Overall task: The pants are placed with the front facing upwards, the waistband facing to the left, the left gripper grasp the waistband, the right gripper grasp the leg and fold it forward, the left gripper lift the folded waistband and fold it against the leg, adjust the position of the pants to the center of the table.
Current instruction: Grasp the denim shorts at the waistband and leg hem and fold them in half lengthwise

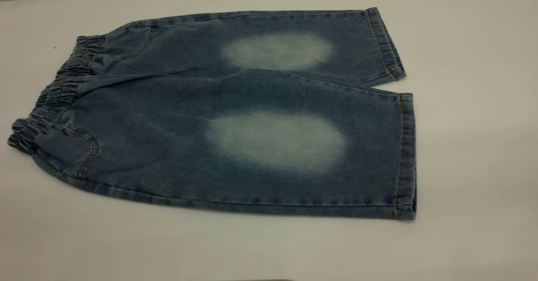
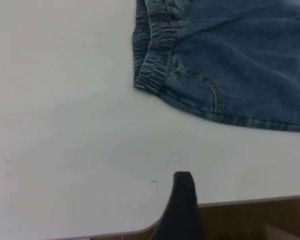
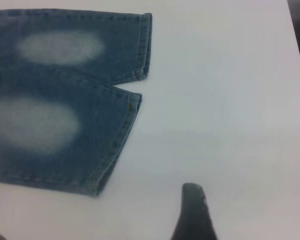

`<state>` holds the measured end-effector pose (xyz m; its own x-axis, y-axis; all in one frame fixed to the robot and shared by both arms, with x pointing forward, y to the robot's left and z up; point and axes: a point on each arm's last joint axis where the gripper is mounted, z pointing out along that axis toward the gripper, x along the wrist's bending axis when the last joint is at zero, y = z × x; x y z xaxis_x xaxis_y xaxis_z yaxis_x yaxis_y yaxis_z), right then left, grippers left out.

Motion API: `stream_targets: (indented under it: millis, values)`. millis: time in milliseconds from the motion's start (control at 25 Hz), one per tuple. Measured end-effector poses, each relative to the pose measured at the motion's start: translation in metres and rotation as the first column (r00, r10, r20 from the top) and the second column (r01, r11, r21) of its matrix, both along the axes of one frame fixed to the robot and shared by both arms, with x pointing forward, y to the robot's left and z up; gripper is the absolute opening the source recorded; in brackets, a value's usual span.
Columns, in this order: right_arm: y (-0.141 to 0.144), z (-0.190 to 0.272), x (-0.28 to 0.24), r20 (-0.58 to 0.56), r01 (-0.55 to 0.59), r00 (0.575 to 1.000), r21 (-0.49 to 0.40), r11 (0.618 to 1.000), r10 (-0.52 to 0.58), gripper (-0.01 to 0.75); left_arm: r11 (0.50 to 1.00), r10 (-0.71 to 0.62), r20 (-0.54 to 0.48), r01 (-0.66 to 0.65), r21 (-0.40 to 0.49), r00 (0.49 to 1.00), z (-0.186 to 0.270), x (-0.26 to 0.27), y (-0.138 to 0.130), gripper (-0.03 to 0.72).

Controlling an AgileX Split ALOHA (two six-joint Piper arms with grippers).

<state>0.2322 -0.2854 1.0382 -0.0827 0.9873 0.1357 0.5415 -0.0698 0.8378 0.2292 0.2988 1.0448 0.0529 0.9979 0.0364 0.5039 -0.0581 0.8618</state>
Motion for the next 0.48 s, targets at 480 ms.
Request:
stream_targets:
  millis: [480]
  values:
    - [0.0011,0.0003,0.0000,0.002,-0.007,1.000,0.012,1.000,0.007,0.444,1.000,0.000,0.000,0.000,0.000,1.000,0.0000,0.0000,0.0000,0.587]
